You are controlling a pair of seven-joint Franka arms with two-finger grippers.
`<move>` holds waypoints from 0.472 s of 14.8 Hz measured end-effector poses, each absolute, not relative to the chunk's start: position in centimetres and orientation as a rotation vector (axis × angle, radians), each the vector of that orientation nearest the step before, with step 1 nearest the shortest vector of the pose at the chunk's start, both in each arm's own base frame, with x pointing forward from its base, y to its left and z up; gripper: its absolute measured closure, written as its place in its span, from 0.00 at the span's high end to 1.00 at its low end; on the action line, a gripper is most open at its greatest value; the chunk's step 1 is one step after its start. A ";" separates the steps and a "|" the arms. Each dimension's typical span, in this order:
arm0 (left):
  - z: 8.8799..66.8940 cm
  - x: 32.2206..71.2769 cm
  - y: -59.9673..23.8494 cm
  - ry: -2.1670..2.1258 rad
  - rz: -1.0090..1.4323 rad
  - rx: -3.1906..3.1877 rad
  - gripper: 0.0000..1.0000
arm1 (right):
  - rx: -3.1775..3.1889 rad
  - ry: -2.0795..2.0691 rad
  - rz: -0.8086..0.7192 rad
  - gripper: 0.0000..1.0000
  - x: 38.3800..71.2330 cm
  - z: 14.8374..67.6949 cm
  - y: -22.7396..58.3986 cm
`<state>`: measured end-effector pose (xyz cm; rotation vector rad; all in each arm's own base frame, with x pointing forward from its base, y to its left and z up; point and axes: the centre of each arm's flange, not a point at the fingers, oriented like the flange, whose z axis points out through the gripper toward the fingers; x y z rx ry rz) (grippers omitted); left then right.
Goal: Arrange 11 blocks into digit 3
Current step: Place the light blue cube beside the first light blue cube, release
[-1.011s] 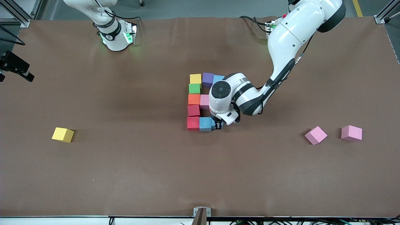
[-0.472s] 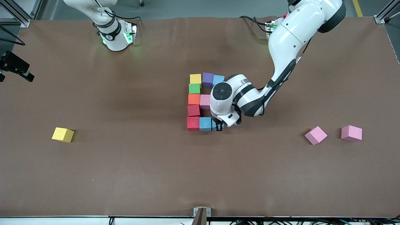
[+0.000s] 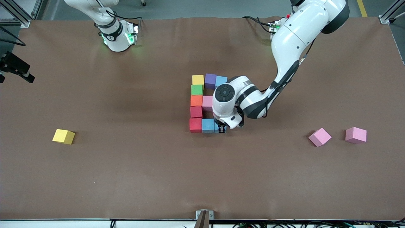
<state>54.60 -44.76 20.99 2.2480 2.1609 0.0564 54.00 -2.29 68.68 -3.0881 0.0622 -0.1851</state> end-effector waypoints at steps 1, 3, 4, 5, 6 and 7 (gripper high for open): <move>21.0 54.6 -44.8 2.161 0.057 2.248 0.56 | -3.088 0.062 -0.185 1.00 54.0 68.7 -2.3; 20.9 54.6 -44.8 2.159 0.056 2.248 0.60 | -3.088 0.062 -0.185 1.00 54.0 68.7 -2.3; 20.9 54.6 -44.8 2.157 0.056 2.248 0.60 | -3.088 0.062 -0.185 1.00 54.0 68.7 -2.3; 21.0 54.7 -44.8 2.155 0.056 2.245 0.65 | -3.088 0.062 -0.185 1.00 54.0 68.7 -2.3; 21.1 54.9 -44.8 2.154 0.056 2.238 0.74 | -3.088 0.062 -0.185 1.00 54.0 68.7 -2.3; 21.3 55.2 -44.7 2.153 0.057 2.226 0.82 | -3.088 0.062 -0.185 1.00 54.0 68.7 -2.3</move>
